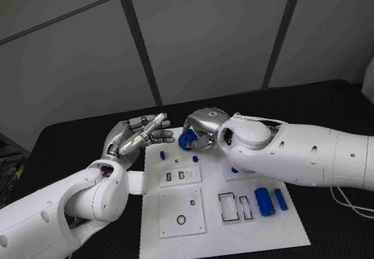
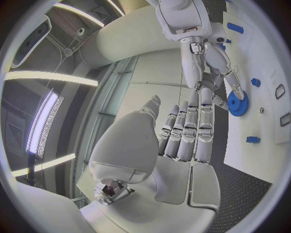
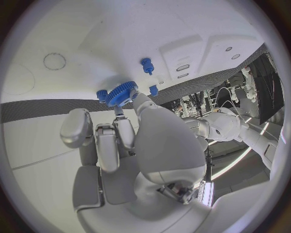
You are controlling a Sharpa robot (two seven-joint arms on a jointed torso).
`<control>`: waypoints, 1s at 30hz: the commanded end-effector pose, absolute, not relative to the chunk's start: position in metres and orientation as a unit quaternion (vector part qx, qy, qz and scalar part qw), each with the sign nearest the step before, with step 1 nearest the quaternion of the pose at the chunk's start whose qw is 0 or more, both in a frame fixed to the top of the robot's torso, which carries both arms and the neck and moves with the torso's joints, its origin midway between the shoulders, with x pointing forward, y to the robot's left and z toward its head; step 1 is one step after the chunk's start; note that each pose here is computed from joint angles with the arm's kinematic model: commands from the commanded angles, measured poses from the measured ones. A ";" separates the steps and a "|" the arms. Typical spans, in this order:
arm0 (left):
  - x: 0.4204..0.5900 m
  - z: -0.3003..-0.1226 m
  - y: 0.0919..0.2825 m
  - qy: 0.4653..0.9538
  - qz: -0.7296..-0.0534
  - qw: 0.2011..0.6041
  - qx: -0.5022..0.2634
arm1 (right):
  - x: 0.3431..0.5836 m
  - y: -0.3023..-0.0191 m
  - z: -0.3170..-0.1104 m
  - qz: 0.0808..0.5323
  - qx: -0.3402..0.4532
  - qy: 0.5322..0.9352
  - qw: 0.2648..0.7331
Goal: Assemble the parts on the task board
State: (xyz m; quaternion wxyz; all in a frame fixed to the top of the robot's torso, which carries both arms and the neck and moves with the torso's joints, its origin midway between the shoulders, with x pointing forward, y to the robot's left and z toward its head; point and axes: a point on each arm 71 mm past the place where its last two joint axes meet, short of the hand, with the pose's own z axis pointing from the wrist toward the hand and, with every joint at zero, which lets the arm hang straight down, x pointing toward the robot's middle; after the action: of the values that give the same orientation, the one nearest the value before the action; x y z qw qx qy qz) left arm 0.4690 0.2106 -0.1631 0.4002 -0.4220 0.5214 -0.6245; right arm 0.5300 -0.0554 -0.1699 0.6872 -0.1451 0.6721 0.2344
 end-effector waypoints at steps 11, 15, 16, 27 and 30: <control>0.468 -0.161 0.211 0.520 -0.630 0.401 -0.416 | 0.533 -0.059 -0.174 0.216 -0.156 0.691 0.671; 0.468 -0.161 0.211 0.520 -0.629 0.401 -0.416 | 0.534 -0.060 -0.174 0.217 -0.155 0.693 0.670; 0.468 -0.161 0.211 0.520 -0.629 0.401 -0.416 | 0.534 -0.060 -0.174 0.217 -0.154 0.694 0.669; 0.469 -0.161 0.212 0.519 -0.628 0.403 -0.417 | 0.532 -0.075 -0.165 0.250 -0.120 0.655 0.703; 0.469 -0.161 0.213 0.519 -0.628 0.403 -0.417 | 0.528 -0.087 -0.157 0.287 -0.115 0.618 0.722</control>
State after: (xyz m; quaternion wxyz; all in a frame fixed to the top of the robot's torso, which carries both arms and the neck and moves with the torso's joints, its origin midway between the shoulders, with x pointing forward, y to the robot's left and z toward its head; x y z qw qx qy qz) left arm 0.4691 0.2136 -0.1631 0.4026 -0.4229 0.5210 -0.6226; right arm 0.5313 -0.0860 -0.1688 0.6919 -0.1295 0.6701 0.2353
